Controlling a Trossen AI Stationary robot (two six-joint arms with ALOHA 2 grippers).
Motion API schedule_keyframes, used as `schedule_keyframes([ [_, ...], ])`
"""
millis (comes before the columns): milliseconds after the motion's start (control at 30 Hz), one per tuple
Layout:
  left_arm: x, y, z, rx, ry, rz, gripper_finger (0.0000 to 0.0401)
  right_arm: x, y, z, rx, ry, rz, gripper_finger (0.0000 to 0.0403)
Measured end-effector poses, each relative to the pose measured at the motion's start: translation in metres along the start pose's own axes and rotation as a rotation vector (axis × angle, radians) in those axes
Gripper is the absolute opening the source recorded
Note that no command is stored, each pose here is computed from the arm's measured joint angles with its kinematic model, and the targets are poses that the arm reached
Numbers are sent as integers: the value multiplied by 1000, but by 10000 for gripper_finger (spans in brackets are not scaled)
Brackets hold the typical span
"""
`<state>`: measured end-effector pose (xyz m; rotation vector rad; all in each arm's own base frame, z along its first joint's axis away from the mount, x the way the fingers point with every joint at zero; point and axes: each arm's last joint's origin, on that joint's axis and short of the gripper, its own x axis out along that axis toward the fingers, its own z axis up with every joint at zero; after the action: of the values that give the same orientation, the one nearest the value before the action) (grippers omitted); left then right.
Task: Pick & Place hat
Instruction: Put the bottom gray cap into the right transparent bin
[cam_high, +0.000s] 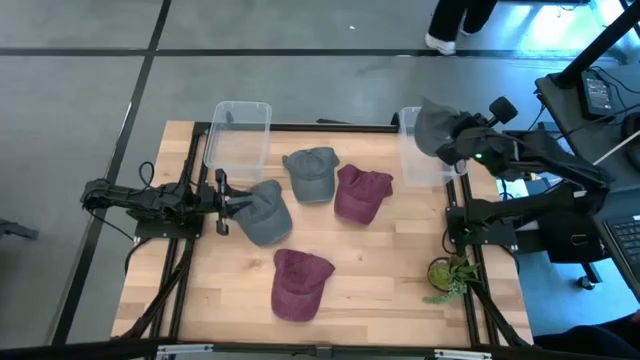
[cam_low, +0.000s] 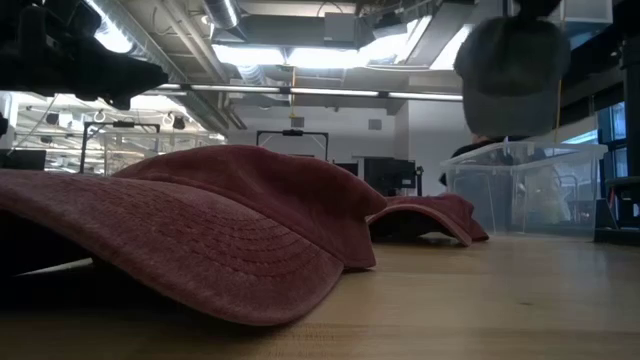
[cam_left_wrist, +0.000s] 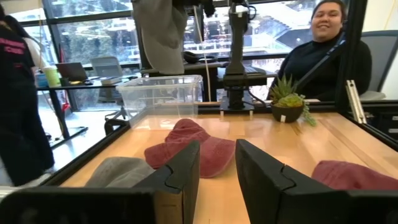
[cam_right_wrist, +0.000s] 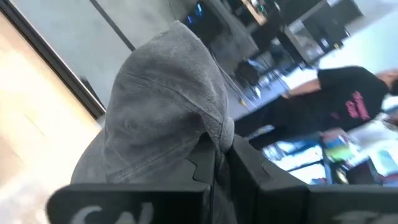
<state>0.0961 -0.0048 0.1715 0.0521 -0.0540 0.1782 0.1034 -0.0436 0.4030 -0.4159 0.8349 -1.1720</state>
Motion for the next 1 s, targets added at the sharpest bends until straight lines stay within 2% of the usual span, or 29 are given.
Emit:
schedule_keyframes([
  [200,0,0,0,53,0,1,100,24,22,-18,-80,86,-54,26],
  [500,0,0,0,90,0,2,101,63,56,-20,-144,63,-86,26],
  [733,0,0,0,96,0,0,99,95,79,-41,-144,93,-90,26],
  [1000,0,0,0,96,0,0,101,112,86,-59,-124,156,-131,49],
])
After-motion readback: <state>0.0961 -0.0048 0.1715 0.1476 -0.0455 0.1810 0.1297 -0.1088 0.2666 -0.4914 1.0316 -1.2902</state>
